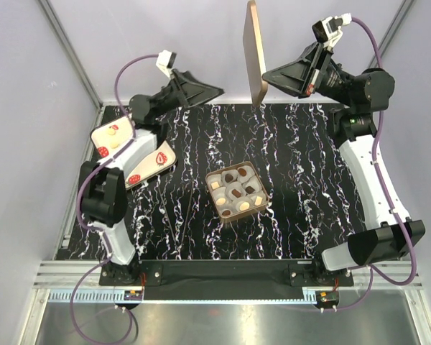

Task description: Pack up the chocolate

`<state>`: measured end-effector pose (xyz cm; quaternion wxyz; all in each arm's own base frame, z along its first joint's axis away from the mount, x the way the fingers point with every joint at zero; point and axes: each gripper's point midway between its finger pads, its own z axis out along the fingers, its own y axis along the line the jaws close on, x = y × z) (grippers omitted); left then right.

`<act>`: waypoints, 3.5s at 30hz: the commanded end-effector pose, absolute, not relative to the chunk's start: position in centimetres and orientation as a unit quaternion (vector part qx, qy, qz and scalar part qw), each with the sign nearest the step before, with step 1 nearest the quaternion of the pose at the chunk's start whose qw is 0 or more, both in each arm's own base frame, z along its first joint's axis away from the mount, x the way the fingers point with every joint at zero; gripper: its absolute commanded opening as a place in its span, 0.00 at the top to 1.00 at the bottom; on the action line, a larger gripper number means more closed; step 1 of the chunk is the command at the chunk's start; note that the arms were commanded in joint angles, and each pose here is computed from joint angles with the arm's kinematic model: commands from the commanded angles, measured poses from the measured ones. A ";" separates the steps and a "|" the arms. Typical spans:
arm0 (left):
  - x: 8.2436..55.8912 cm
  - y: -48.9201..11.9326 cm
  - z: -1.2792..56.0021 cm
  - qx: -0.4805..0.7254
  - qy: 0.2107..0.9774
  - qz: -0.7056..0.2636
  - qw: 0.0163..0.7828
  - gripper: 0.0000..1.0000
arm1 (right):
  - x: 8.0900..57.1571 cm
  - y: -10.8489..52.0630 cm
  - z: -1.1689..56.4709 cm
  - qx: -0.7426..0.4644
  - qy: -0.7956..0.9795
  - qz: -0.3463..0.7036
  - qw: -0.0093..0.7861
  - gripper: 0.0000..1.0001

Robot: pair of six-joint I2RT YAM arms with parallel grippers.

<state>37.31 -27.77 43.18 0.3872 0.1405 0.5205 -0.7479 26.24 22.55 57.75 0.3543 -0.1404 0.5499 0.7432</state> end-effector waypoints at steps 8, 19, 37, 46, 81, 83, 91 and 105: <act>35.3 -33.4 50.0 0.208 0.399 -0.794 0.408 0.07 | 21.7 22.5 61.2 -0.186 0.479 0.789 0.337 1.00; 34.5 -32.1 52.8 0.184 0.312 -0.839 0.406 0.11 | 23.2 22.7 59.6 -0.169 0.477 0.807 0.303 1.00; 37.1 -28.7 48.7 0.099 0.381 -0.837 0.381 0.50 | 34.4 21.9 48.2 -0.027 0.625 0.709 0.326 1.00; 38.5 -29.2 43.9 0.086 0.448 -0.815 0.357 0.66 | 38.4 20.7 40.5 0.014 0.712 0.600 0.364 0.81; 38.8 -21.9 24.7 -0.035 0.697 -0.631 0.340 0.24 | 35.8 19.6 29.1 -0.022 0.739 0.616 0.272 1.00; 39.1 -20.9 24.6 -0.044 0.711 -0.603 0.359 0.24 | 35.0 19.6 27.8 -0.021 0.741 0.620 0.259 1.00; 38.8 -18.7 21.8 -0.058 0.794 -0.477 0.373 0.23 | 33.4 19.8 22.5 -0.015 0.748 0.624 0.225 1.00; 37.3 -20.3 19.7 -0.050 0.809 -0.473 0.346 0.22 | 31.2 23.9 21.3 0.012 0.717 0.675 0.174 1.00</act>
